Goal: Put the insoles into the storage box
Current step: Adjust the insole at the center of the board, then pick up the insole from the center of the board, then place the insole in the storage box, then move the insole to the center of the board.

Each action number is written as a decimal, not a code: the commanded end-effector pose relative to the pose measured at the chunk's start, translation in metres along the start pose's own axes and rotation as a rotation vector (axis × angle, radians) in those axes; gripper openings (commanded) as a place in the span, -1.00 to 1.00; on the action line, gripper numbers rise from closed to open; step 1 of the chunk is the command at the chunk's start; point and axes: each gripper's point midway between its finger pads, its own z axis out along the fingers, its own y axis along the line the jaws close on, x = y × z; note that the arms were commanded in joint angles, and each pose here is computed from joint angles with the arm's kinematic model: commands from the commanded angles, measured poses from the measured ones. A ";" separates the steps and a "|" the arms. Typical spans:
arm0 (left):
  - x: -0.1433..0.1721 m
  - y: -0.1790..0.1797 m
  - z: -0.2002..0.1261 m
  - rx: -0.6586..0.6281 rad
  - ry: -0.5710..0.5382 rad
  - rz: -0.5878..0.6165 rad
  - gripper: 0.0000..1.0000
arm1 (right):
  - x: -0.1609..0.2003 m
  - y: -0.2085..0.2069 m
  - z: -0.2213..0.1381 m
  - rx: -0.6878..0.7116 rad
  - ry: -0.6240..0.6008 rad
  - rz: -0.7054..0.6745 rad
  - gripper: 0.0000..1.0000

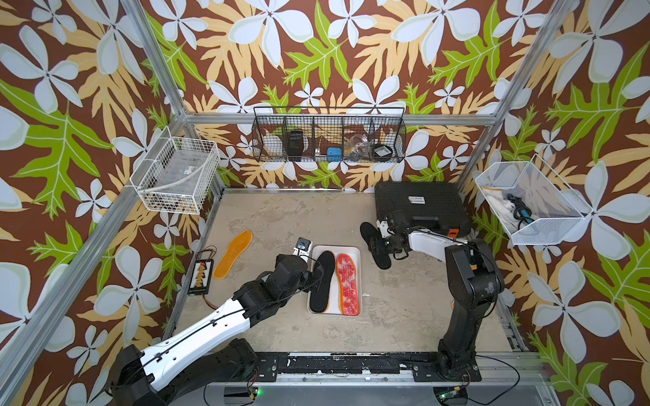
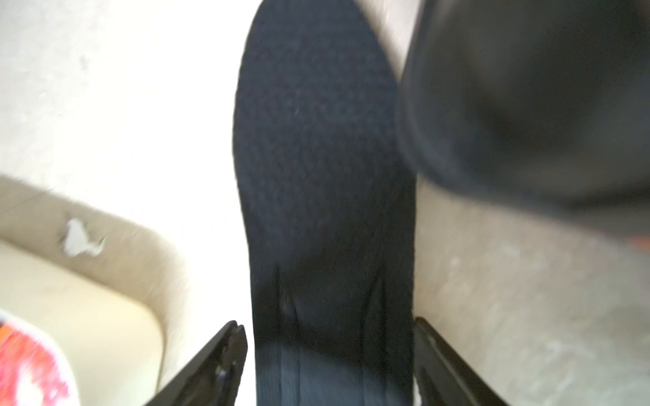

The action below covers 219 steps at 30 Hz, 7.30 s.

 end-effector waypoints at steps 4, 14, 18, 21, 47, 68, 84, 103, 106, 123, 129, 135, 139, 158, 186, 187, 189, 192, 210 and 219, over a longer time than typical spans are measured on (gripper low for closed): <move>0.001 0.005 -0.001 -0.029 0.004 0.000 0.99 | 0.039 0.005 -0.013 0.039 0.097 0.035 0.44; 0.003 0.006 0.000 -0.032 0.010 0.001 1.00 | 0.043 0.013 -0.015 0.177 0.092 -0.033 0.68; 0.004 0.006 0.000 -0.037 0.014 -0.003 0.99 | 0.026 0.019 -0.018 0.174 0.069 -0.026 0.75; 0.004 0.008 0.000 -0.046 0.012 -0.004 0.99 | 0.013 0.024 -0.027 0.181 0.042 -0.022 0.77; -0.001 -0.008 -0.005 0.058 -0.001 -0.005 0.99 | -0.019 0.004 0.024 0.340 0.064 -0.012 0.94; -0.001 -0.005 -0.005 0.040 -0.005 -0.011 1.00 | -0.032 0.014 0.001 0.306 0.010 -0.005 0.30; -0.004 0.001 -0.007 0.011 -0.020 -0.021 0.99 | -0.047 0.073 -0.077 0.160 -0.109 -0.011 0.35; -0.007 0.003 -0.014 0.017 -0.038 -0.042 0.99 | 0.025 0.161 -0.098 0.041 -0.231 0.162 0.34; -0.008 0.003 -0.015 0.017 -0.043 -0.047 0.99 | 0.034 0.165 -0.088 0.052 -0.219 0.158 0.34; -0.004 0.004 -0.012 0.008 -0.028 -0.040 0.99 | 0.061 0.160 -0.057 0.130 -0.173 0.127 0.34; -0.004 0.004 -0.010 0.005 -0.022 -0.037 0.99 | 0.069 0.164 -0.050 0.148 -0.155 0.099 0.35; -0.004 0.004 -0.011 0.003 -0.026 -0.038 1.00 | 0.077 0.156 -0.046 0.182 -0.139 0.091 0.35; -0.004 0.004 -0.011 0.004 -0.025 -0.036 0.99 | 0.081 0.152 -0.047 0.196 -0.134 0.086 0.35; -0.004 0.007 -0.011 -0.012 -0.025 -0.039 1.00 | 0.098 0.148 -0.033 0.233 -0.078 0.058 0.57; 0.015 0.144 0.053 -0.392 0.268 -0.260 0.99 | -0.008 0.095 -0.159 0.158 -0.481 -0.045 0.83; 0.022 0.161 0.057 -0.443 0.318 -0.288 1.00 | -0.009 0.086 -0.158 0.168 -0.488 -0.036 0.83; 0.031 0.194 0.069 -0.509 0.403 -0.349 1.00 | -0.011 0.066 -0.155 0.192 -0.503 -0.019 0.83; 0.049 0.234 0.086 -0.607 0.511 -0.406 1.00 | -0.014 0.046 -0.151 0.212 -0.528 -0.004 0.83; 0.091 0.316 0.183 -0.720 0.822 -0.232 0.98 | -0.007 0.030 -0.190 0.149 -0.662 0.067 0.84; 0.120 0.332 0.183 -0.824 0.894 -0.206 0.06 | -0.008 0.028 -0.199 0.158 -0.678 0.066 0.84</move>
